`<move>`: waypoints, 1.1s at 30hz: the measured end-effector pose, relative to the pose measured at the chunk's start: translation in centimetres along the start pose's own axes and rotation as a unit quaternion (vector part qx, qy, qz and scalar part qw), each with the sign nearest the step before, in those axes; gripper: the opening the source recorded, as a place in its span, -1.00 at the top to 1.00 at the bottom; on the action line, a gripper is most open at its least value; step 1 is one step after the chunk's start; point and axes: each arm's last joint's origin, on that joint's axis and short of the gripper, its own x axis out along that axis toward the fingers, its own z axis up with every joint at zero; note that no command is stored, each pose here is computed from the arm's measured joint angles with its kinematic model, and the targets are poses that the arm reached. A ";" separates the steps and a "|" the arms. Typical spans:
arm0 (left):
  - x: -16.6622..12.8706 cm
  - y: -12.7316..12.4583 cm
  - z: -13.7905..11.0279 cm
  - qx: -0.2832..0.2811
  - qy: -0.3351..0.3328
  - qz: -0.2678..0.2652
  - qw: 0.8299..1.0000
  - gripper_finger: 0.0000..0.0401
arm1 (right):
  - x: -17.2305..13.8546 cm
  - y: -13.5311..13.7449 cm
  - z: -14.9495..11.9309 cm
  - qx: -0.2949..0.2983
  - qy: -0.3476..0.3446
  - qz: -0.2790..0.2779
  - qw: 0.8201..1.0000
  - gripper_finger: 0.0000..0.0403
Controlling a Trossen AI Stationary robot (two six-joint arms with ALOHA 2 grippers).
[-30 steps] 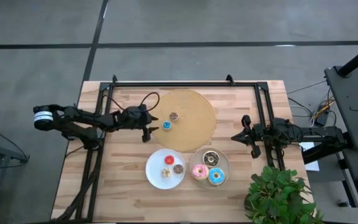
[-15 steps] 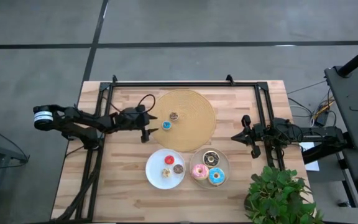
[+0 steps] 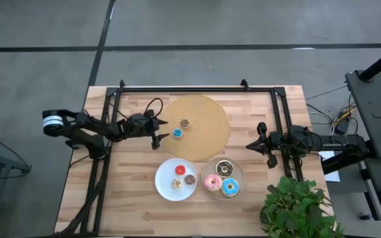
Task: Pick & Place donuts
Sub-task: Put the small blue donut on the white plate
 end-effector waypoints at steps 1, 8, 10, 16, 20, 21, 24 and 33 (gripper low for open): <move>0.2 0.0 -0.1 -0.004 0.002 0.000 1.000 -0.26 | 0.0 0.0 0.0 0.000 0.000 0.000 1.000 0.96; 1.3 -0.1 -0.8 -0.015 0.019 -0.011 1.000 -0.26 | 0.0 0.0 0.0 0.000 0.000 0.000 1.000 0.96; 1.6 -0.2 -1.0 -0.015 0.019 -0.015 1.000 -0.26 | 0.0 0.0 0.0 -0.002 0.000 0.000 1.000 0.96; 2.4 -0.4 -1.8 -0.015 0.024 -0.026 0.999 -0.26 | 0.0 0.0 0.0 0.000 0.000 0.000 1.000 0.96; 2.7 -0.4 -2.2 -0.015 0.021 -0.025 0.999 -0.26 | 0.0 0.0 0.0 -0.001 0.000 0.000 1.000 0.96; 2.8 -0.4 -2.3 -0.015 0.021 -0.025 0.999 -0.26 | 0.0 0.0 0.0 0.000 0.000 0.000 1.000 0.96; 2.9 -0.5 -2.5 -0.014 0.025 -0.026 0.999 -0.26 | 0.0 0.0 0.0 -0.001 0.000 0.000 1.000 0.96; 4.8 -0.3 -1.8 -0.010 0.017 -0.035 0.999 -0.26 | 0.0 0.0 0.0 -0.002 0.000 0.000 1.000 0.96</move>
